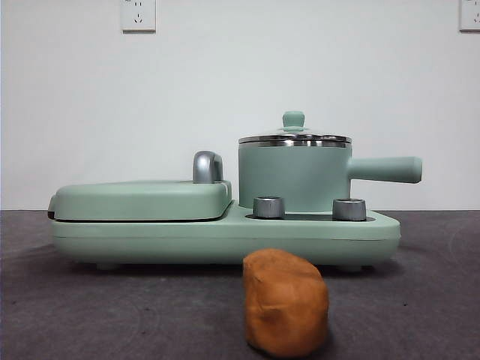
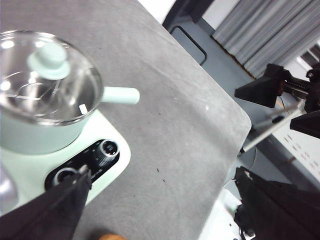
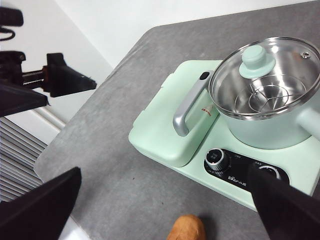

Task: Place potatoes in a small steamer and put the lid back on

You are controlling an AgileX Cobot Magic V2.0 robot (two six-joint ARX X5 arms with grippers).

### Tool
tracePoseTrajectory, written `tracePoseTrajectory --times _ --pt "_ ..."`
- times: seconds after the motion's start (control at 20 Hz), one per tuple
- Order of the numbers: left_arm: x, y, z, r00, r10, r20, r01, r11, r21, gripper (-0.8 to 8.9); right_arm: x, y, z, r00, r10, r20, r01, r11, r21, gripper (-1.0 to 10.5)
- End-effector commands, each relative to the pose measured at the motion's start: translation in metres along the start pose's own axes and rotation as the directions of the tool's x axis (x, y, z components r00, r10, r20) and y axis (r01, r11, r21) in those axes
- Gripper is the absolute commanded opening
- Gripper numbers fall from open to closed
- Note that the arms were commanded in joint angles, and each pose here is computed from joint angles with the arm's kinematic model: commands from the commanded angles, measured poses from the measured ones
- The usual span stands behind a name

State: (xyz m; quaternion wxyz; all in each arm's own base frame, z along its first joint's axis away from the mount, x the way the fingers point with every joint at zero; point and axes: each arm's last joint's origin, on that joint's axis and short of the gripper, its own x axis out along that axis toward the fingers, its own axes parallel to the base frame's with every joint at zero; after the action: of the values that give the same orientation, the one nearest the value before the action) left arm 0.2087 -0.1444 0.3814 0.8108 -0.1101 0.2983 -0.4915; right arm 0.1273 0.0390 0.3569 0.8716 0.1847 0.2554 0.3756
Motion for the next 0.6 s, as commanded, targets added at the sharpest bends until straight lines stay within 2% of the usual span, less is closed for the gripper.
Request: tracePoseTrajectory --times 0.05,0.25,0.45,0.6 --pt "0.012 -0.002 0.013 1.0 0.001 0.001 -0.001 0.998 0.057 4.73 -0.001 0.003 0.004 1.0 0.007 0.013 -0.007 1.0 -0.026 5.5" --pt "0.043 0.005 0.032 0.986 0.14 -0.091 -0.13 0.986 0.106 4.73 -0.001 0.003 0.004 1.0 0.007 0.011 -0.006 1.0 -0.025 5.5" --pt "0.078 0.012 0.051 0.944 0.304 -0.129 -0.275 0.94 0.201 4.72 -0.001 0.003 0.004 1.0 0.006 0.011 -0.006 1.0 -0.025 5.5" --pt "0.106 0.018 0.065 0.923 0.374 -0.092 -0.342 0.905 0.253 4.71 -0.001 0.003 0.004 1.0 0.0 0.012 0.001 1.0 -0.024 5.5"
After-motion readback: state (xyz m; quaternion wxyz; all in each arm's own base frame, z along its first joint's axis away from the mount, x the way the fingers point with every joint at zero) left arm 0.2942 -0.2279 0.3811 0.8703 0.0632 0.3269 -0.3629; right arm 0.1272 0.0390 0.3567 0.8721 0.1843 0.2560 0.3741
